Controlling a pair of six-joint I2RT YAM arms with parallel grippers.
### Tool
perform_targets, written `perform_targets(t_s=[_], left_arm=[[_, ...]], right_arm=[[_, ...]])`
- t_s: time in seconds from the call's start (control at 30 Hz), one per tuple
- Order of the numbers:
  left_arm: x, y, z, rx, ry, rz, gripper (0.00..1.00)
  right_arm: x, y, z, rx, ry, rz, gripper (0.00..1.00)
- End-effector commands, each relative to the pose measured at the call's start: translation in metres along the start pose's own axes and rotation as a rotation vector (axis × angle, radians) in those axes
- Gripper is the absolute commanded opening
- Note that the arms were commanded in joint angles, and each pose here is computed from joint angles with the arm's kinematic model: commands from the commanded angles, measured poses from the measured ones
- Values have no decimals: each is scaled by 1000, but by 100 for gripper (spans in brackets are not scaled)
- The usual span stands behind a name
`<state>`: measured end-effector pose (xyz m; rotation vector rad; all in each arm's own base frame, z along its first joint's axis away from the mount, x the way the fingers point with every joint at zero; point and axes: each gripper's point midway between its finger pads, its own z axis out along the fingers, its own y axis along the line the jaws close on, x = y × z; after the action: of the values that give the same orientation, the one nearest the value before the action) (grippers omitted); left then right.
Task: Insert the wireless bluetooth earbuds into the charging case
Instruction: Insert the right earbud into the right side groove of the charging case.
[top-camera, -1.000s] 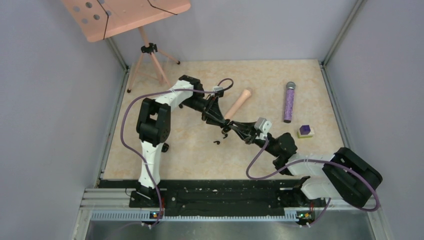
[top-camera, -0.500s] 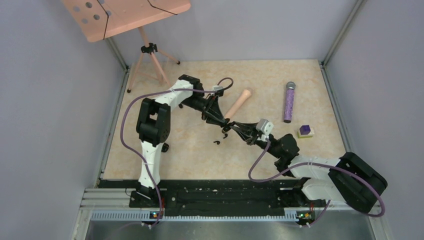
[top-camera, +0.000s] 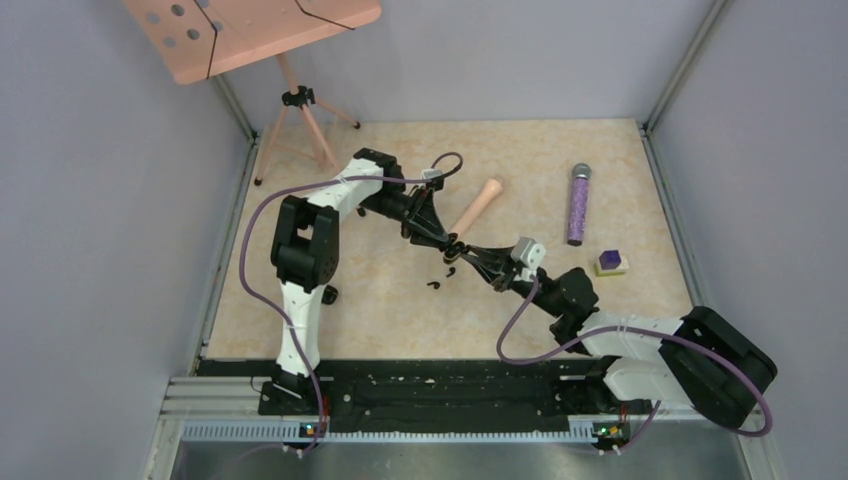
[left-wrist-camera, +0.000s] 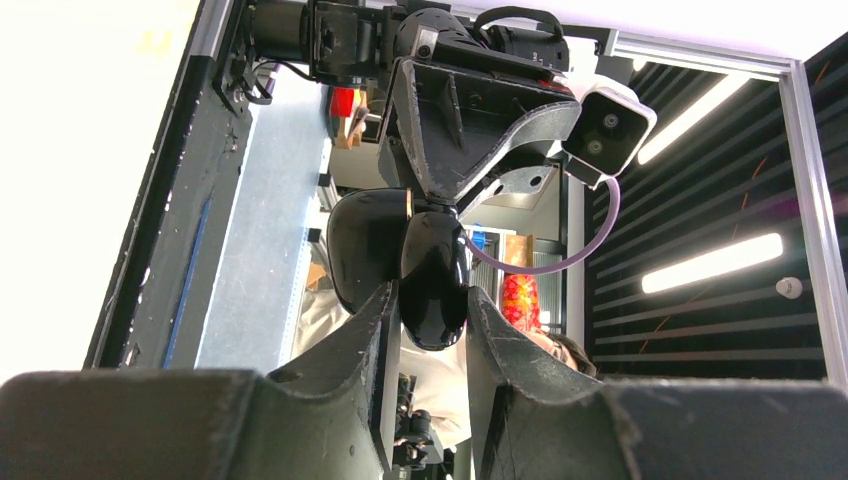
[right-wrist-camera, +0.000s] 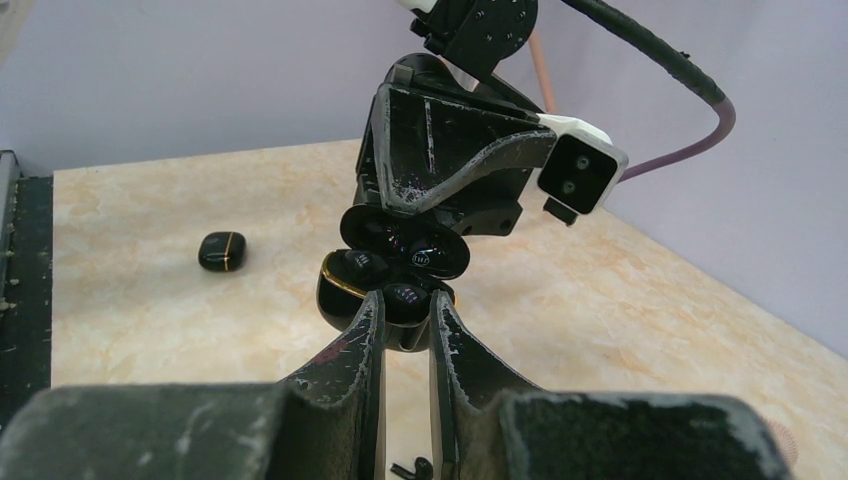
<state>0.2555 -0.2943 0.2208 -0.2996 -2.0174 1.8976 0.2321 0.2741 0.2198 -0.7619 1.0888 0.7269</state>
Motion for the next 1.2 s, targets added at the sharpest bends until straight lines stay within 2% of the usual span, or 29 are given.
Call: perform_targets(t_s=[0.0, 0.17, 0.33, 0.57, 0.73, 0.9, 0.97, 1.0, 1.07, 1.17], left_arm=[[-2, -42, -2, 149, -43, 26, 0], [1, -40, -2, 144, -47, 94, 0], [11, -29, -1, 73, -30, 196, 0], [29, -33, 0, 19, -9, 463, 0], [42, -38, 1, -43, 26, 598, 0], [48, -42, 2, -118, 45, 643, 0], [36, -30, 4, -270, 11, 623, 0], [20, -24, 5, -350, -48, 680, 0], [19, -38, 9, -330, -105, 701, 0], [18, -47, 9, -356, -126, 697, 0]], right_arm=[[-19, 1, 1, 8, -74, 9, 0], [-30, -7, -5, 56, -98, 10, 0], [-30, -18, -24, 144, -60, 10, 0], [-26, -37, -53, 267, 9, -24, 0], [-20, -39, -58, 280, 51, -12, 0], [-19, -39, -55, 279, 65, -10, 0], [-19, -39, -53, 274, 64, -8, 0], [-20, -39, -53, 274, 64, -7, 0], [-21, -40, -53, 276, 58, -7, 0], [-22, -40, -52, 279, 57, -5, 0]])
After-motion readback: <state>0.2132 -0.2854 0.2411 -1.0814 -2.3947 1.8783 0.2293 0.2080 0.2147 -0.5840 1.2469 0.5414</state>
